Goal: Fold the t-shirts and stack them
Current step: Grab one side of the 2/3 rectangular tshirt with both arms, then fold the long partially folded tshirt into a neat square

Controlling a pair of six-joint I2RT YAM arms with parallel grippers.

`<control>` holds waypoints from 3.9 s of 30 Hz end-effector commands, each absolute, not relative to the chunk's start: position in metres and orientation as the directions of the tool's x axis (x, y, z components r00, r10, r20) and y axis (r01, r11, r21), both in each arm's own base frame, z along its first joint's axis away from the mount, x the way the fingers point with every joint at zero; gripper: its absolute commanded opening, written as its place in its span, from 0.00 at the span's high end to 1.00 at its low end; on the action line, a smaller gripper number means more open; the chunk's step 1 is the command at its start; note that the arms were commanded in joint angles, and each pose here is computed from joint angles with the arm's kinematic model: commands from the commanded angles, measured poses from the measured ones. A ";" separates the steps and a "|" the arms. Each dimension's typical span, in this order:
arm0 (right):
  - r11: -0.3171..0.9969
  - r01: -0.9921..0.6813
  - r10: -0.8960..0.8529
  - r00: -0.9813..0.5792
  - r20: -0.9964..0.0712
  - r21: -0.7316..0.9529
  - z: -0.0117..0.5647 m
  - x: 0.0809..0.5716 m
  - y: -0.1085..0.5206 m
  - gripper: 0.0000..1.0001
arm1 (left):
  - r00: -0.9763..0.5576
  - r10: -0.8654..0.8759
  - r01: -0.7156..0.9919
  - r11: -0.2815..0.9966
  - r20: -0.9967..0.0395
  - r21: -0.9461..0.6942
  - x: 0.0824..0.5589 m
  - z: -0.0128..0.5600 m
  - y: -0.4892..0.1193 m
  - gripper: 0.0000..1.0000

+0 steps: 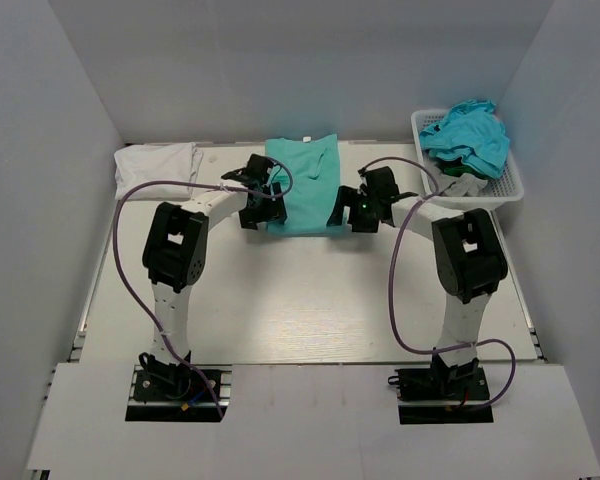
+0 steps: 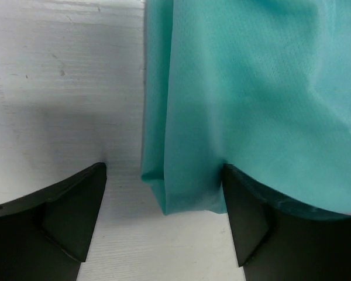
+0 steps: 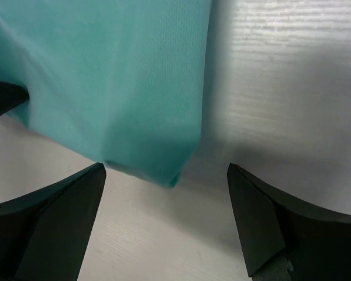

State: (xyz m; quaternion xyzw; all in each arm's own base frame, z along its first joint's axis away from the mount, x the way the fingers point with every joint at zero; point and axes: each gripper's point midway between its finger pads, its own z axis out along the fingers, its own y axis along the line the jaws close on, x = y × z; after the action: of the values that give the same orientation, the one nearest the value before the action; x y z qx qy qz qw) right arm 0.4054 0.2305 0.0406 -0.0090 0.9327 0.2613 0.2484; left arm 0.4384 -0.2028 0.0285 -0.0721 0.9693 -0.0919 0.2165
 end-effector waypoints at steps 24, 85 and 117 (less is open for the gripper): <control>0.788 -0.181 0.035 -0.941 -0.336 0.588 0.053 0.337 0.244 1.00 | -0.968 -0.147 -0.076 0.945 -0.206 -0.317 0.339 0.021 -0.211 1.00; 0.503 0.023 0.094 -0.995 -0.028 0.864 0.165 0.351 0.230 1.00 | -0.964 -0.096 0.026 0.892 -0.246 -0.450 0.382 0.171 -0.211 0.17; 0.465 -0.002 0.054 -0.998 -0.031 0.886 0.171 0.333 0.231 1.00 | -0.726 0.218 0.651 0.523 -0.652 -0.550 0.322 0.150 -0.243 0.31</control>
State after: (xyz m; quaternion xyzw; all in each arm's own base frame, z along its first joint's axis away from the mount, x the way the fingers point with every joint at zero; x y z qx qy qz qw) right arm 0.3374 0.2304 0.1508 0.0302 0.8664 0.4984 0.0103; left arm 0.3248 -0.2328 0.1437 0.2392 0.8546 -0.3796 0.2616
